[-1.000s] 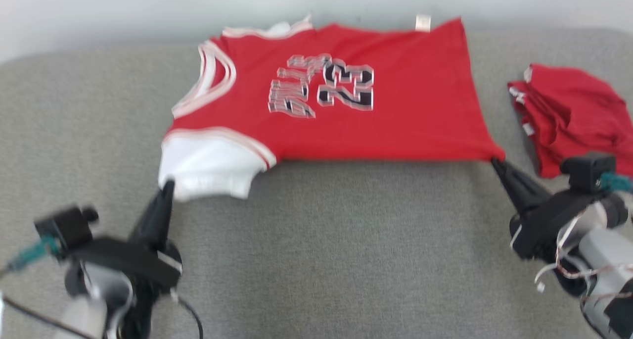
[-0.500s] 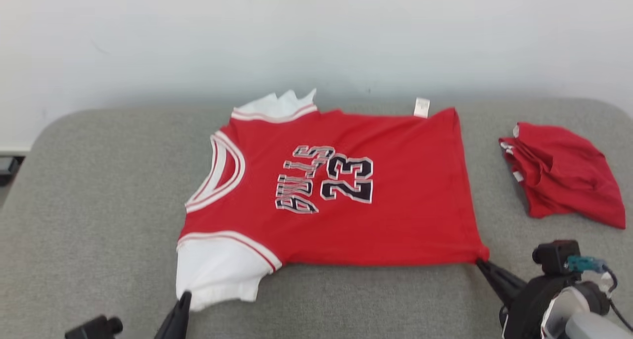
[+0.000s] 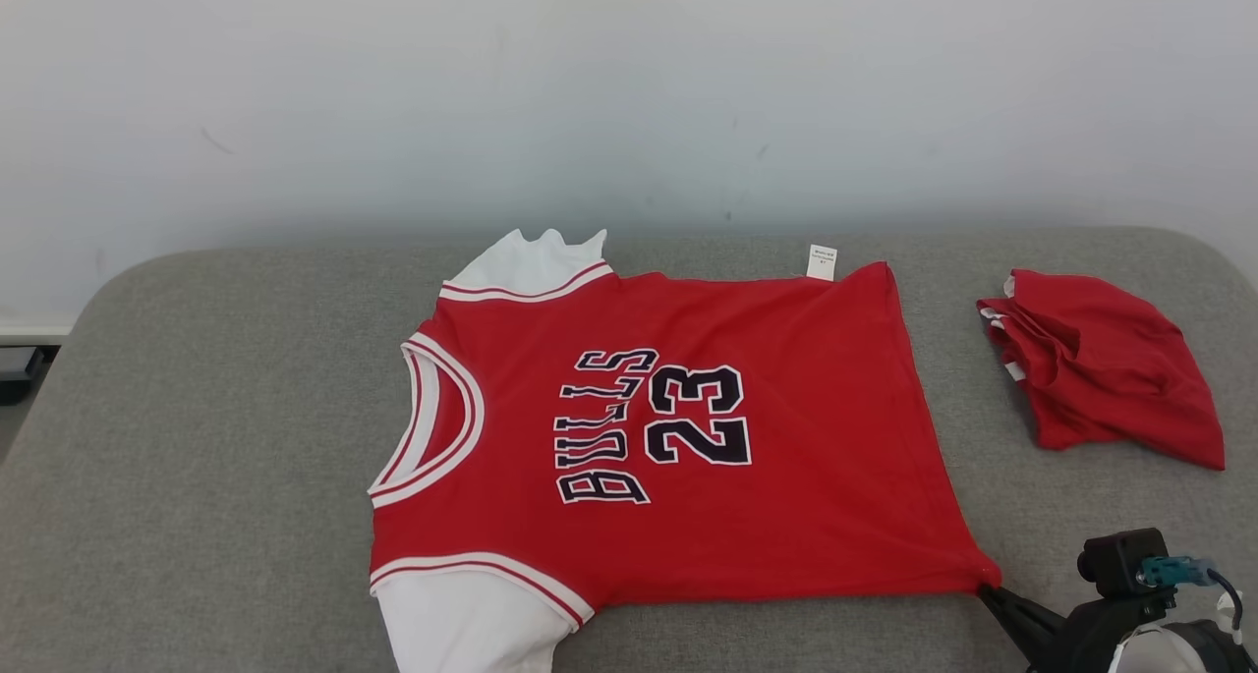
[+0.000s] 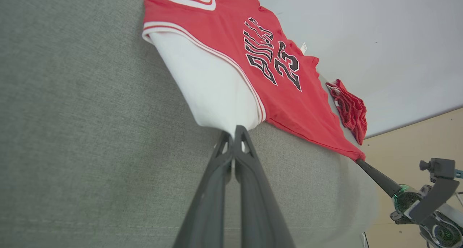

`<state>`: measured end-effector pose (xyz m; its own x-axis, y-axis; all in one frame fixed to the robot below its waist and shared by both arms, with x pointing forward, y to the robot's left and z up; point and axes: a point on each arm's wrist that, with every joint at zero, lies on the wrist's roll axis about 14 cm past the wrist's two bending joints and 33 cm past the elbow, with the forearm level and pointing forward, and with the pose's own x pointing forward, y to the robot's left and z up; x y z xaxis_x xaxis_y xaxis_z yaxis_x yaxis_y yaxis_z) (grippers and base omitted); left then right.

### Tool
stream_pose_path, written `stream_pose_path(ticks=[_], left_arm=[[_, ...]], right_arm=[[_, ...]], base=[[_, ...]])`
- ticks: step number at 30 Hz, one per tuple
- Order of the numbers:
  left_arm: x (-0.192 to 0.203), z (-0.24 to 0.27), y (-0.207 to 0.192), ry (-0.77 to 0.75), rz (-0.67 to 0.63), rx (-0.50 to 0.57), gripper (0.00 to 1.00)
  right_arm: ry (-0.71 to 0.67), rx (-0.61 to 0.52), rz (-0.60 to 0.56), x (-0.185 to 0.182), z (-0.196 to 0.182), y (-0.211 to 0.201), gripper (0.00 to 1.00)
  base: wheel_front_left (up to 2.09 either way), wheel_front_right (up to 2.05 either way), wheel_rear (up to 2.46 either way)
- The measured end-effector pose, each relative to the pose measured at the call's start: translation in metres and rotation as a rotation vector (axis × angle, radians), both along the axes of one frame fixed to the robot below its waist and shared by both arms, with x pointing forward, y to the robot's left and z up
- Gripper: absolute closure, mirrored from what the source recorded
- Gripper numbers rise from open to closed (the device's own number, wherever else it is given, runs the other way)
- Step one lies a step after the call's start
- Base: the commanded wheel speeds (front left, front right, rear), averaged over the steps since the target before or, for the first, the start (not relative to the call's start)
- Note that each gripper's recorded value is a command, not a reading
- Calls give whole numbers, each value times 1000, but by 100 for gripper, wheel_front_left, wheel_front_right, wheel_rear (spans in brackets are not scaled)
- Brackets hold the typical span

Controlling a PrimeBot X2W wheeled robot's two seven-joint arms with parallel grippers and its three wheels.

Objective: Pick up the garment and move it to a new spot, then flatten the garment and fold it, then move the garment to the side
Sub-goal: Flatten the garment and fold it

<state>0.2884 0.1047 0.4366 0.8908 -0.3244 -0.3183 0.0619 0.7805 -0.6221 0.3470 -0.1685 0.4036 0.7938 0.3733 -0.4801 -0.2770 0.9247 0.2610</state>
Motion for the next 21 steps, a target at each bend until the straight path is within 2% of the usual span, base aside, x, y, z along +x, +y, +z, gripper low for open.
stream_pose_path(ticks=[5, 12, 21], left_arm=[[-6, -5, -1, 38, 2, -18, 100], [-12, -28, 15, 126, 21, 72, 100], [-19, -43, 2, 202, -8, 52, 100]], right_arm=[[24, -12, -23, -4, -4, -7, 100], [116, -9, -29, -18, -24, -2, 100], [157, -30, -39, -20, -31, -5, 100]], base=[[0, 0, 0], [0, 0, 0], [0, 0, 0]])
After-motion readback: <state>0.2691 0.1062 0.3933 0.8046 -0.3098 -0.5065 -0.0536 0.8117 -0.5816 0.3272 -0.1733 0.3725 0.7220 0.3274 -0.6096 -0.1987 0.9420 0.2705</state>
